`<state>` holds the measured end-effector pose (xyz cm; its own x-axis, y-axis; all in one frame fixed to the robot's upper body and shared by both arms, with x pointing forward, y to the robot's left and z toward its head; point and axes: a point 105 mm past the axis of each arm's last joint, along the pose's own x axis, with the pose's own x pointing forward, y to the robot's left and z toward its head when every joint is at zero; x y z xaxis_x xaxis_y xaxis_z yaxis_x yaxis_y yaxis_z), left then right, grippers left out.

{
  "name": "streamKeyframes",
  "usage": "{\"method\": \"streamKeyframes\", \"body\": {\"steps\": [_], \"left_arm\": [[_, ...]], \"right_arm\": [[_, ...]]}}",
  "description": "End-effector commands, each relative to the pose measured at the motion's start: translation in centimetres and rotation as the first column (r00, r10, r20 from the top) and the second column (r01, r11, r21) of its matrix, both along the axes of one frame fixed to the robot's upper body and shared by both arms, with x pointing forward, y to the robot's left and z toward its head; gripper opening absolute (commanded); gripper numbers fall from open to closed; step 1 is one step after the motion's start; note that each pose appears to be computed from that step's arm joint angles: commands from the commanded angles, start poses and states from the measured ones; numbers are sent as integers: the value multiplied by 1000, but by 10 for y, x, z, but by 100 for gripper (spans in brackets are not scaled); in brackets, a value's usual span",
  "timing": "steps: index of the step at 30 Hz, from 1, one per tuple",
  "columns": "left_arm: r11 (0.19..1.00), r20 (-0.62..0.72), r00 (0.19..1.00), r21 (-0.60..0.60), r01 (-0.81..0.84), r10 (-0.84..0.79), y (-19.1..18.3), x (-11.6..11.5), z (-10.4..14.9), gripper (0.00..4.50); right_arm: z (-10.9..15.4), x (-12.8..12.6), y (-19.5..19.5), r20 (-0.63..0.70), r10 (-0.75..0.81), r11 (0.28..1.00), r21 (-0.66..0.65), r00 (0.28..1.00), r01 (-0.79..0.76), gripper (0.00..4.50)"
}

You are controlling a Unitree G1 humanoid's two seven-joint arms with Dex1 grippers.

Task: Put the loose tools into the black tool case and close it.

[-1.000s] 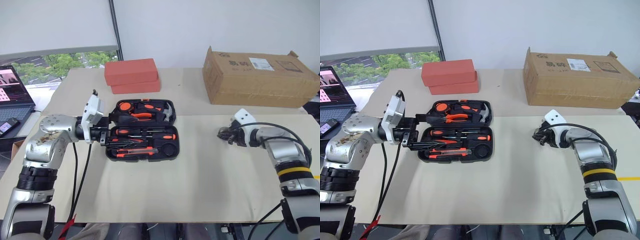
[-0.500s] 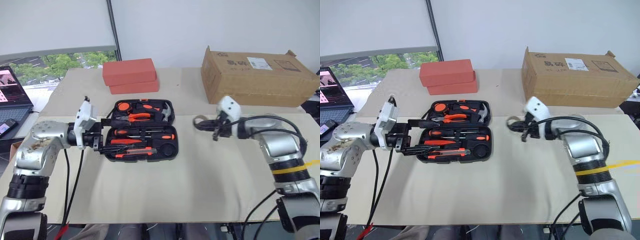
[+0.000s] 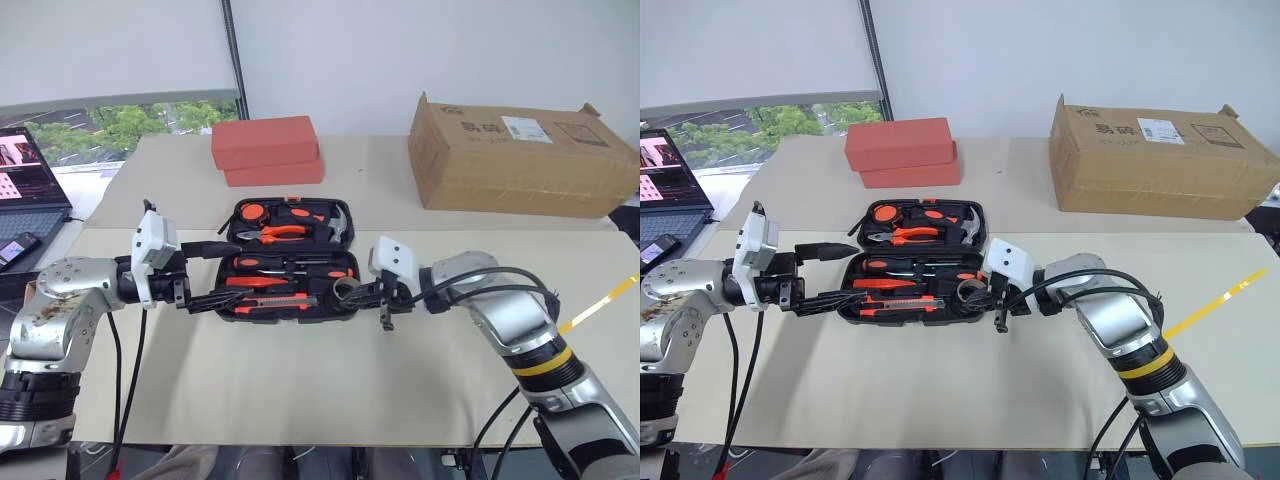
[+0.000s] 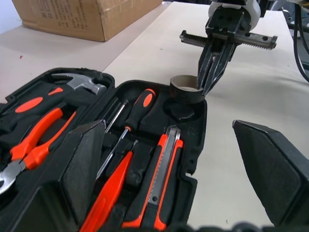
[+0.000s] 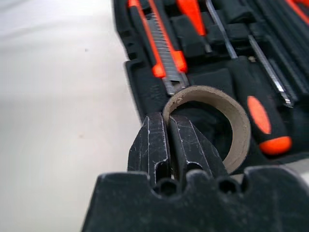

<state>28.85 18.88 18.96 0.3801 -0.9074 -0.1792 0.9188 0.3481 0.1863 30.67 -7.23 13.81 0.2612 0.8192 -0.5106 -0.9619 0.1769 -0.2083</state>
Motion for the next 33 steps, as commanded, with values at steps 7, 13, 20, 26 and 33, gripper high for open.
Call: {"method": "streamKeyframes", "body": {"steps": [7,13,20,26,33], "left_arm": [[1000,48,999,-13,1,-1,0,0,11,450],[1000,47,999,-14,-4,4,1,2,9,450],[991,56,991,-53,-120,123,15,19,6,450],[907,5,919,-165,-388,394,44,66,-4,450],[783,-149,809,-203,-588,569,75,112,-15,450]], "right_arm": [[9,-5,12,42,52,998,30,998,-53,165],[15,-2,10,54,32,998,58,998,-35,372],[37,46,-13,110,-235,960,184,966,212,448],[40,88,-25,-252,-442,762,400,861,509,448],[20,129,-20,-527,-500,584,381,688,716,448]]}}
